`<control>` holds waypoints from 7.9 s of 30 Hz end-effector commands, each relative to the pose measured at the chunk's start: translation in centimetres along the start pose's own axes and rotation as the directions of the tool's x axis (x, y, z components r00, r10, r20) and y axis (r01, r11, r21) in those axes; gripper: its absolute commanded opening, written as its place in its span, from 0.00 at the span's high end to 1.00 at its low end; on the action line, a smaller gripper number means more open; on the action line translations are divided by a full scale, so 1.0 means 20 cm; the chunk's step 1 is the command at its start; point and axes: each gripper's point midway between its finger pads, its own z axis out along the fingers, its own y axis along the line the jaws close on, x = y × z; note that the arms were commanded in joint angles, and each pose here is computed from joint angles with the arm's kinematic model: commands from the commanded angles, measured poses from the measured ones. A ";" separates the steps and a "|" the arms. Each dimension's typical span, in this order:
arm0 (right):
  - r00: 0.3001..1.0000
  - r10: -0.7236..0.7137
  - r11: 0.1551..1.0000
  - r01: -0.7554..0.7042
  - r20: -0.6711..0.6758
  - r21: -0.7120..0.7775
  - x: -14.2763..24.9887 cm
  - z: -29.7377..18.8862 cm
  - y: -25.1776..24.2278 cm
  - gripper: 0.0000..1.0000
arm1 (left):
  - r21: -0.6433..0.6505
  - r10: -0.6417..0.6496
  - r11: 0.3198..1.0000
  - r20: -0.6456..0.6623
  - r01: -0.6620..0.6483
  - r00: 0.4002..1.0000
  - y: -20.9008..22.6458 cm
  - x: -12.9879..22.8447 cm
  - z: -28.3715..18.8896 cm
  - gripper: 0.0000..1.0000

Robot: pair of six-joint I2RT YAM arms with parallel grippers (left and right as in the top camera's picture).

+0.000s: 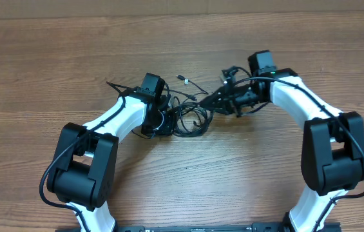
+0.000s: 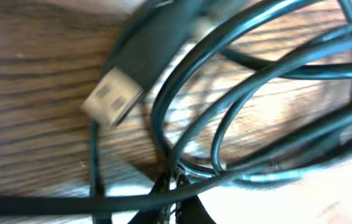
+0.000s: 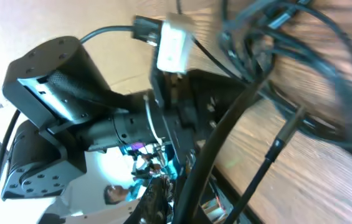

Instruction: Untangle cables

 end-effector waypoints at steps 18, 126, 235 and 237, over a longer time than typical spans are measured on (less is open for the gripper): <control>0.987 0.082 0.854 -0.140 0.135 0.501 0.05 -0.29 -0.50 0.96 | 0.051 -0.155 0.986 -0.044 0.157 0.987 0.27 0.03 -0.13 0.88; 0.925 -0.358 0.933 0.360 -0.127 -0.009 0.30 -0.15 -0.05 0.66 | 0.094 -0.182 0.975 -0.172 0.201 0.968 -0.31 -0.08 -0.64 0.87; 0.748 -0.636 0.750 0.657 -0.190 0.075 0.19 0.18 0.11 0.51 | 0.399 0.175 0.908 -0.086 -0.128 0.981 -0.56 -0.04 -0.63 0.96; 0.740 -0.641 0.741 0.666 -0.202 0.088 0.20 0.19 0.10 0.55 | 0.398 0.178 0.909 -0.096 -0.126 0.979 -0.56 -0.03 -0.64 0.96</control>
